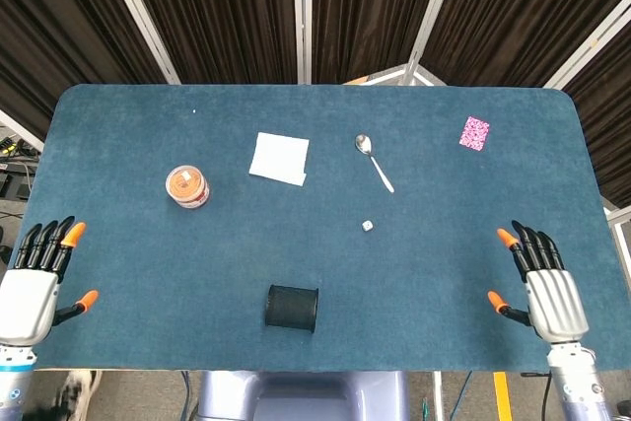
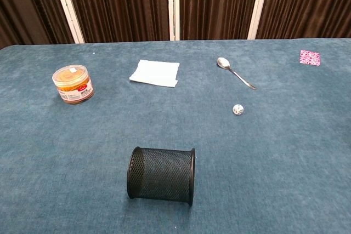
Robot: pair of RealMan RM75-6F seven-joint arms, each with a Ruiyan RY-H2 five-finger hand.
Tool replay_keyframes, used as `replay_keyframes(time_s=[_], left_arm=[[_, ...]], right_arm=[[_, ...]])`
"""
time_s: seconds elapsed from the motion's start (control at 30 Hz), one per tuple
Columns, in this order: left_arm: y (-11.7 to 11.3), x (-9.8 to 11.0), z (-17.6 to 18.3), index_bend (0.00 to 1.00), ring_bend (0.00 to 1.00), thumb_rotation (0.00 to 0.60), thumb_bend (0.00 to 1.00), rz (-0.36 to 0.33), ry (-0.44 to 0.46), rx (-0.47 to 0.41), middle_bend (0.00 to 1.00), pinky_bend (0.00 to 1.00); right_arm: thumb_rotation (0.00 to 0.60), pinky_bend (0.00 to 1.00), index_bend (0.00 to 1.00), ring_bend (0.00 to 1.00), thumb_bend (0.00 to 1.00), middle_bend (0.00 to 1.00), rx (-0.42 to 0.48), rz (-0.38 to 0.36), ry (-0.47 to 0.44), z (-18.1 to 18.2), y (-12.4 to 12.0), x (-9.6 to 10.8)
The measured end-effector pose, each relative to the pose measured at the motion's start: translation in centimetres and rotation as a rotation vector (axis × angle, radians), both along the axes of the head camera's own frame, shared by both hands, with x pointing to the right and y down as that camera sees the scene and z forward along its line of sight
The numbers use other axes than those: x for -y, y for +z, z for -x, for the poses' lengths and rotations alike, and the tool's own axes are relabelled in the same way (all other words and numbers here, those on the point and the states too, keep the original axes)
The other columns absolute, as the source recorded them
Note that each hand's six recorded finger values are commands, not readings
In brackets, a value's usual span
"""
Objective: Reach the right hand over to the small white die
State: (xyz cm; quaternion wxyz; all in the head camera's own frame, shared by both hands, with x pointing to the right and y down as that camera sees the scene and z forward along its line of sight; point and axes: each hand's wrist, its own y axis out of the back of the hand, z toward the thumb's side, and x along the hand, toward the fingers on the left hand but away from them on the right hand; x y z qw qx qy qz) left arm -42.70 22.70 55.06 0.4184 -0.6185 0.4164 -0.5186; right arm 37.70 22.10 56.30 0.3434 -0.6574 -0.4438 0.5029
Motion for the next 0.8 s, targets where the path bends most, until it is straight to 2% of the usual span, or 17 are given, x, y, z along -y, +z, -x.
replay_keyframes(time_s=[0.27, 0.53, 0.8], left_arm=[[0.0, 0.4, 0.5, 0.0, 0.0, 0.6, 0.04, 0.001, -0.022, -0.009, 0.0, 0.0], [0.2, 0.9, 0.9, 0.0, 0.0, 0.6, 0.04, 0.002, -0.036, 0.001, 0.0, 0.0], [0.9, 1.3, 1.4, 0.0, 0.0, 0.6, 0.04, 0.021, -0.049, -0.003, 0.0, 0.0]], right_arm=[[0.6, 0.0, 0.2, 0.0, 0.11, 0.0, 0.054, 0.018, -0.044, 3.2, 0.9, 3.1], [0.6, 0.0, 0.36, 0.0, 0.18, 0.06, 0.075, 0.071, -0.112, 8.8, 3.4, 7.8], [0.6, 0.0, 0.37, 0.0, 0.18, 0.07, 0.07, 0.139, -0.173, 14.2, 7.3, 10.8]])
